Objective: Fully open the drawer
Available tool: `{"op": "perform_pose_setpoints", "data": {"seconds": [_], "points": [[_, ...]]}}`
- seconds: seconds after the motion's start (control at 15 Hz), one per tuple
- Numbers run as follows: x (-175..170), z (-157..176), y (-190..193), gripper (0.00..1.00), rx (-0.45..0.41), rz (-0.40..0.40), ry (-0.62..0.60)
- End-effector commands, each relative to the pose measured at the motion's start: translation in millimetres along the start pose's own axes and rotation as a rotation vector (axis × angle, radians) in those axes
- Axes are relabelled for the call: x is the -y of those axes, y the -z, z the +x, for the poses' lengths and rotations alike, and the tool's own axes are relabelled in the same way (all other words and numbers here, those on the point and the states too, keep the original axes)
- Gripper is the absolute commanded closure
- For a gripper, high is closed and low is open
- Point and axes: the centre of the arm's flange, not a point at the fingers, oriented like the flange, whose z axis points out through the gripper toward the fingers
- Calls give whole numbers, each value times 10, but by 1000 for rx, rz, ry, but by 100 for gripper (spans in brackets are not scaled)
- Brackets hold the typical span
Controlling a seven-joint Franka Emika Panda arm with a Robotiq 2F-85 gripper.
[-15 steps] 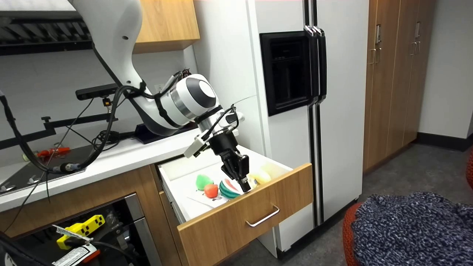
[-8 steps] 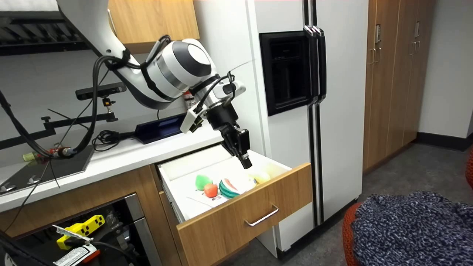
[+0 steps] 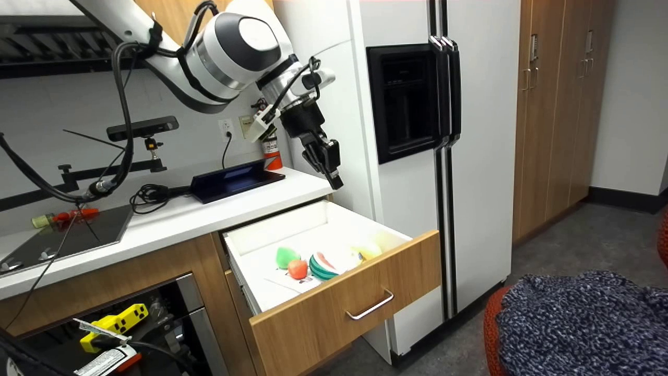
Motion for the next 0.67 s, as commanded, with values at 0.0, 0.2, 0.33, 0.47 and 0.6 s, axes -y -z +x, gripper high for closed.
{"op": "perform_pose_setpoints", "data": {"seconds": [0.0, 0.2, 0.33, 0.47, 0.6], "points": [[-44, -15, 317, 100, -55, 156, 11], [1, 14, 422, 100, -95, 267, 19], [18, 23, 458, 100, -112, 321, 34], [30, 33, 485, 100, -121, 369, 52], [30, 44, 495, 100, -136, 394, 71]]}}
